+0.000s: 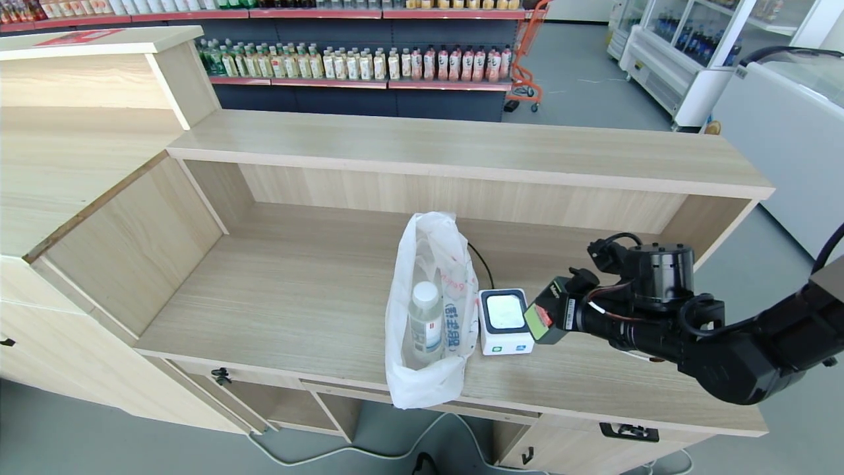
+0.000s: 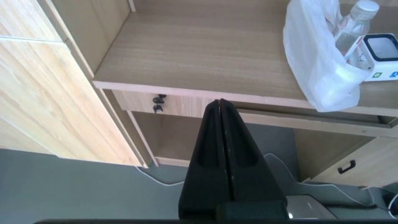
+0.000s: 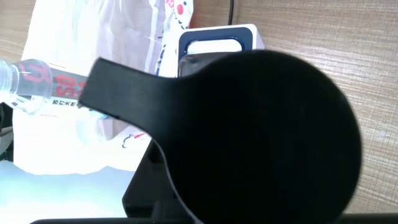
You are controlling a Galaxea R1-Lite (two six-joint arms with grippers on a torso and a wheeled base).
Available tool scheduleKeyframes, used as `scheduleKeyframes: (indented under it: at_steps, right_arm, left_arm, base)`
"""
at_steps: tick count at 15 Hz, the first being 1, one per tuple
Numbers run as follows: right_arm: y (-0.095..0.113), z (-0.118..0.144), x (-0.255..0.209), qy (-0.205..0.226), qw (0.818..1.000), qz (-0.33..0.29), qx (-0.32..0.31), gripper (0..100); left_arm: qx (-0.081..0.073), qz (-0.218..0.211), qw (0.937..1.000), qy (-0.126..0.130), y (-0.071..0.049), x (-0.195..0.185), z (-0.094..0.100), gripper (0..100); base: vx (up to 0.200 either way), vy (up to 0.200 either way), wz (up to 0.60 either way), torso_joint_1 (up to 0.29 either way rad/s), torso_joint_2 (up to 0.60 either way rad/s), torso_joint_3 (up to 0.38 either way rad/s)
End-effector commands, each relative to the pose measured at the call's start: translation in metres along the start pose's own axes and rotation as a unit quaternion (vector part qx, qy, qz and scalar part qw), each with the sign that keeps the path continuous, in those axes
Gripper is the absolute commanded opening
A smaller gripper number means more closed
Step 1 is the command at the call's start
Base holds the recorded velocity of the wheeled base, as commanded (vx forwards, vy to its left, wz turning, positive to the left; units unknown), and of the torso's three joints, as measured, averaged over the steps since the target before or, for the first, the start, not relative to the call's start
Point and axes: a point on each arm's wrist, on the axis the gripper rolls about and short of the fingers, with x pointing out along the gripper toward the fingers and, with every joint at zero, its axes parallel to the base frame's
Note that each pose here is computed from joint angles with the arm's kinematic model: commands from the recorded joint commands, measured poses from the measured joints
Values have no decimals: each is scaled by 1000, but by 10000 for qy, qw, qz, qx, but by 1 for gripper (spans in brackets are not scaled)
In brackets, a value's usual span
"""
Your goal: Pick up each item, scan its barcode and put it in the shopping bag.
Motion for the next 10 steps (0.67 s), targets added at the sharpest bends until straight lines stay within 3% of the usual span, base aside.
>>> scheduleKeyframes:
  at_steps: [1, 10]
  right_arm:
    - [0, -3, 1, 53, 10000, -21, 2, 0]
    - [1, -7, 15, -88, 9999, 86, 48, 0]
  left_arm:
    - [0, -4, 10000, -9, 0, 0, 0, 0]
    - [0, 4, 10000, -2, 0, 0, 0, 0]
  base:
    - [0, 0, 0, 0, 0, 0]
    - [0, 0, 0, 0, 0, 0]
